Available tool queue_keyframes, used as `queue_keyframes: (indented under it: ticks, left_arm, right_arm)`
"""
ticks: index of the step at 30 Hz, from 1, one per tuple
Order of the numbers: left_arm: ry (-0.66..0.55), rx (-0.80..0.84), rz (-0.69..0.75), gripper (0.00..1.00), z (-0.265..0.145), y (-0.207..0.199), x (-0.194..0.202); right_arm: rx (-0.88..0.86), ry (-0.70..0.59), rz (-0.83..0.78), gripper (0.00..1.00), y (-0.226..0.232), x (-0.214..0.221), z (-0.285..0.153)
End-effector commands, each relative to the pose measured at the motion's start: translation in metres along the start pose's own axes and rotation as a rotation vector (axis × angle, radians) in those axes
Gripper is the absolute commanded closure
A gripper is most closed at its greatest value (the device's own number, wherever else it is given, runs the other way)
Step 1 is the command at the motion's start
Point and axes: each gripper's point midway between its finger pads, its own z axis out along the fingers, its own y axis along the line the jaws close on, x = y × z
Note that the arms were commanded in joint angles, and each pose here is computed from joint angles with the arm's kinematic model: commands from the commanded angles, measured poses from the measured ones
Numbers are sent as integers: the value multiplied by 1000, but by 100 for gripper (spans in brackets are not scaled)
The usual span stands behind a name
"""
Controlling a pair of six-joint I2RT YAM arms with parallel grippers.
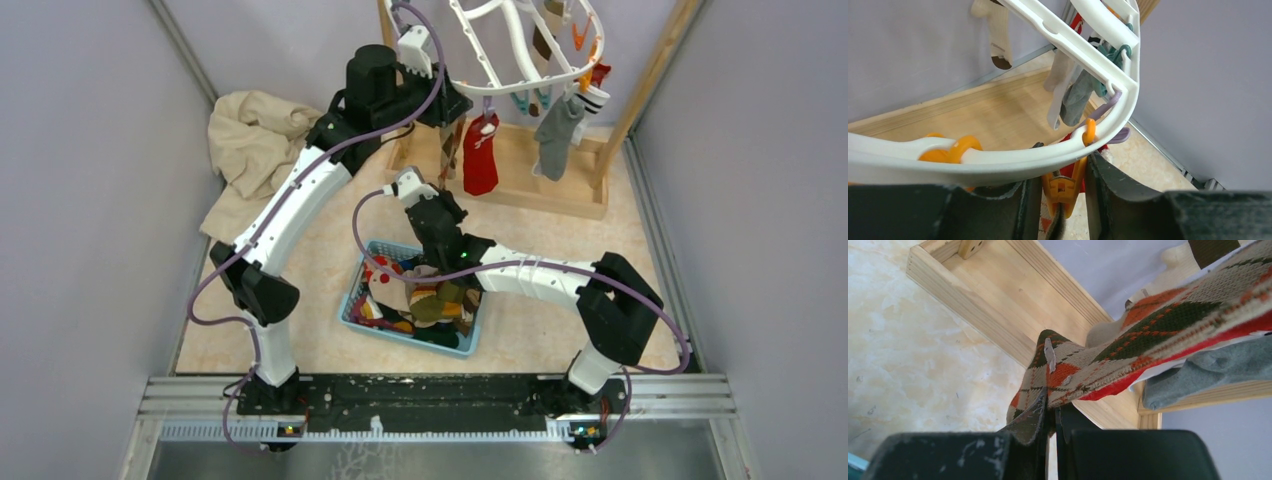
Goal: Remove the socks clipped to the hanger
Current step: Remove the sock from the hanger, then place the sock in the bin.
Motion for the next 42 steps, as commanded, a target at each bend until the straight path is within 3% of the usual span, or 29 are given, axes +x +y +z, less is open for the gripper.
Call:
queue_keyframes:
  ticks: [1,9,21,30,35,42]
  left_arm:
    - [-86,18,30,63,3,-8,-26]
    - [-84,18,29,83,3,-8,-26]
    - [-69,12,32,84,0,-6,-20]
    - [-61,-32,40,70,-9,3,-12]
    - [-53,-33,40,39,-14,3,-7]
    - [-40,-37,35,22,-26,1,-2]
  right_arm:
    - [24,-45,55,100,-8,-22,-4]
    - [27,-44,55,100,-9,-22,-5]
    - [-67,-55,108,100,-20,-33,-35]
    - [-326,-26,240,100,-21,-40,-96]
    - [-534,23,287,100,-2,-34,-129]
    - [-733,74,317,100,20,-23,-162]
